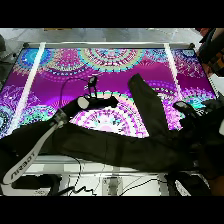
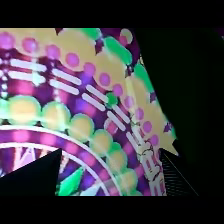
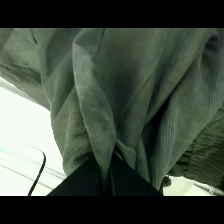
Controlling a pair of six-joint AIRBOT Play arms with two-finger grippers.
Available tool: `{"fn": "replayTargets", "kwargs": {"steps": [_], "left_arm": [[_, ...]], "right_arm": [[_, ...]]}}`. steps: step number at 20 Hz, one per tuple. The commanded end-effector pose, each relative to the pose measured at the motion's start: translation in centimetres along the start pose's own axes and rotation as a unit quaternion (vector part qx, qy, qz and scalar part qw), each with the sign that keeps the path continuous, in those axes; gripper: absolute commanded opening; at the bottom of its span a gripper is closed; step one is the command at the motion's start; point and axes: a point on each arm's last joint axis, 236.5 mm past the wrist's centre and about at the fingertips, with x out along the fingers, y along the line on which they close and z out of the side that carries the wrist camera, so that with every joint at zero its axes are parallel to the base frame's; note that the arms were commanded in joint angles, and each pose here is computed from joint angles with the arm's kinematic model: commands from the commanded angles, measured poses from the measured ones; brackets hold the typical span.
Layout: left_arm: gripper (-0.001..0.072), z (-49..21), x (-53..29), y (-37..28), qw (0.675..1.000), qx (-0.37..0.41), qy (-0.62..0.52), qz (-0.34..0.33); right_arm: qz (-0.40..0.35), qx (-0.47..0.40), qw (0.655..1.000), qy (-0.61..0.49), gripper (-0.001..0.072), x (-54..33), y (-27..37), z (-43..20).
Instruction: Fold the clothes and pants, and hang the long-sleeved shirts on hangers.
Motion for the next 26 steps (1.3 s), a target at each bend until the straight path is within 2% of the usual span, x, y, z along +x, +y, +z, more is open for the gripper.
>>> {"fn": "replayTargets", "kwargs": {"steps": [1, 13, 17, 18, 19, 20, 22, 23, 26], "left_arm": [[0.0689, -1.1, 2.1, -1.9, 0.999, -0.028, 0.004, -0.016], [0.0689, 0.6, 13.6, -4.4, 0.995, -0.007, 0.073, -0.070], [0.0687, 0.7, 16.6, -3.3, 0.994, -0.046, 0.072, -0.069], [0.0568, 1.0, 17.0, -3.3, 0.994, -0.051, 0.067, -0.071], [0.0538, 1.7, 17.1, -3.2, 0.995, -0.054, 0.050, -0.071], [0.0410, 2.9, 17.1, -3.2, 0.996, -0.056, 0.028, -0.070], [0.0076, 5.2, 16.7, -2.8, 0.996, -0.061, -0.011, -0.068], [0.0017, 6.1, 16.5, -2.7, 0.995, -0.062, -0.024, -0.068], [0.0017, 8.8, 14.9, -2.3, 0.994, -0.063, -0.051, -0.068]], "right_arm": [[-0.003, -0.002, 1.000, -0.010, 0.0028, -0.6, 0.6, -2.2], [0.010, -0.006, 1.000, -0.012, 0.0028, -0.6, 1.2, -2.1], [0.010, -0.006, 1.000, -0.012, 0.0029, -0.6, 1.2, -2.1], [0.010, -0.006, 1.000, -0.012, 0.0028, -0.6, 1.2, -2.1], [0.010, -0.006, 1.000, -0.012, 0.0028, -0.6, 1.2, -2.1], [0.010, -0.006, 1.000, -0.012, 0.0028, -0.6, 1.2, -2.1], [0.010, -0.006, 1.000, -0.012, 0.0029, -0.6, 1.2, -2.1], [0.010, -0.006, 1.000, -0.012, 0.0029, -0.6, 1.2, -2.1], [0.007, -0.005, 1.000, -0.015, 0.0029, -0.6, 1.1, -1.9]]}}
